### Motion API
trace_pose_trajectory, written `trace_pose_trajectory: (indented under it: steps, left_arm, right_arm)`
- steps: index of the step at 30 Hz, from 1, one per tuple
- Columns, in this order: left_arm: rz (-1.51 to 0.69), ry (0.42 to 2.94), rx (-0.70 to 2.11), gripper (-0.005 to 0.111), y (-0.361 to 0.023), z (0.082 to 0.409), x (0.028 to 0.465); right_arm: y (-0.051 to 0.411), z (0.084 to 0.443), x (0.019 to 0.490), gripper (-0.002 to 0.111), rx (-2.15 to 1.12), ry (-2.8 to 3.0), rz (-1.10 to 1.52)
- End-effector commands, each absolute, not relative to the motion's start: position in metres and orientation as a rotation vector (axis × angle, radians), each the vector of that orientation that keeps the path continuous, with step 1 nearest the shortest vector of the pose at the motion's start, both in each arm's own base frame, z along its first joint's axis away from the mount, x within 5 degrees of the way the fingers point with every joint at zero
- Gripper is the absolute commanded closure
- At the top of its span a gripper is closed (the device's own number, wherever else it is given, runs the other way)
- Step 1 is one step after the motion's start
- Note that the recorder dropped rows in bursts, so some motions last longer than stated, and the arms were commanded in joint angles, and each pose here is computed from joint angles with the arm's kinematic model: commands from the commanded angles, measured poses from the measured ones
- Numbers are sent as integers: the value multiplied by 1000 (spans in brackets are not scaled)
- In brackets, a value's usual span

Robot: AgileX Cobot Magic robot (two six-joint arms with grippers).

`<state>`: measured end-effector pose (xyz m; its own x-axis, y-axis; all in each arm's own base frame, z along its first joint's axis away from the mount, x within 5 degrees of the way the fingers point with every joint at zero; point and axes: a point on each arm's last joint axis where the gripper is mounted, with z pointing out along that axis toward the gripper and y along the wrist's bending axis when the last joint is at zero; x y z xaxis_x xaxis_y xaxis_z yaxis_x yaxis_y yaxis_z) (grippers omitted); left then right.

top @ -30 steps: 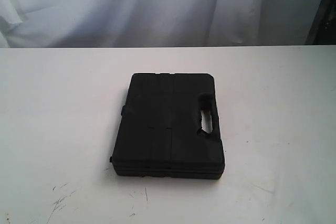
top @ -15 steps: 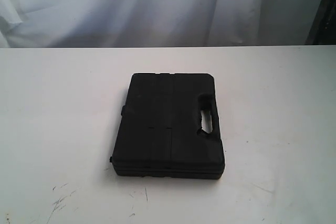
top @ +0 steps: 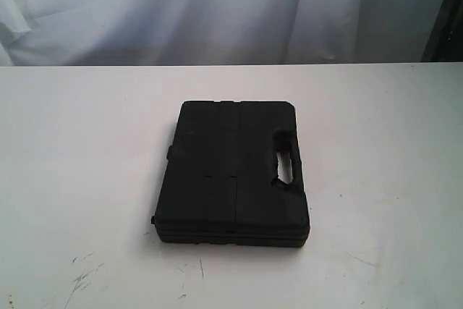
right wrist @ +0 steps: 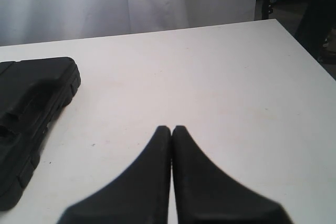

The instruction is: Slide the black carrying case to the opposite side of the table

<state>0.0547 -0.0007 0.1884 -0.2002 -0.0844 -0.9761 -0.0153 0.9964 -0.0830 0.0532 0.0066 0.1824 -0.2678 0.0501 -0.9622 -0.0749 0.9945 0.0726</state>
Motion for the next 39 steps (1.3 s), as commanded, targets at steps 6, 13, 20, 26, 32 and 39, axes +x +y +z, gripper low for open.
trace_pose_trajectory:
  steps: [6, 13, 20, 26, 32, 39]
  left_arm:
    - [-59, 1769, -73, 107, -1, 187, 55]
    - [-59, 1769, -73, 107, -1, 187, 55]
    - [-59, 1769, -73, 107, -1, 187, 55]
    - [-59, 1769, -73, 107, -1, 187, 55]
    - [-59, 1769, -73, 107, -1, 187, 55]
    - [-59, 1769, -73, 107, -1, 187, 55]
  right_arm:
    - [7, 182, 53, 108, -20, 1828, 119]
    - [7, 182, 53, 108, -20, 1828, 119]
    - [7, 182, 53, 108, -20, 1828, 119]
    - [6, 191, 55, 108, -11, 1732, 114]
    - [4, 208, 56, 108, 50, 1546, 154]
    - [2, 219, 55, 108, 62, 1420, 138]
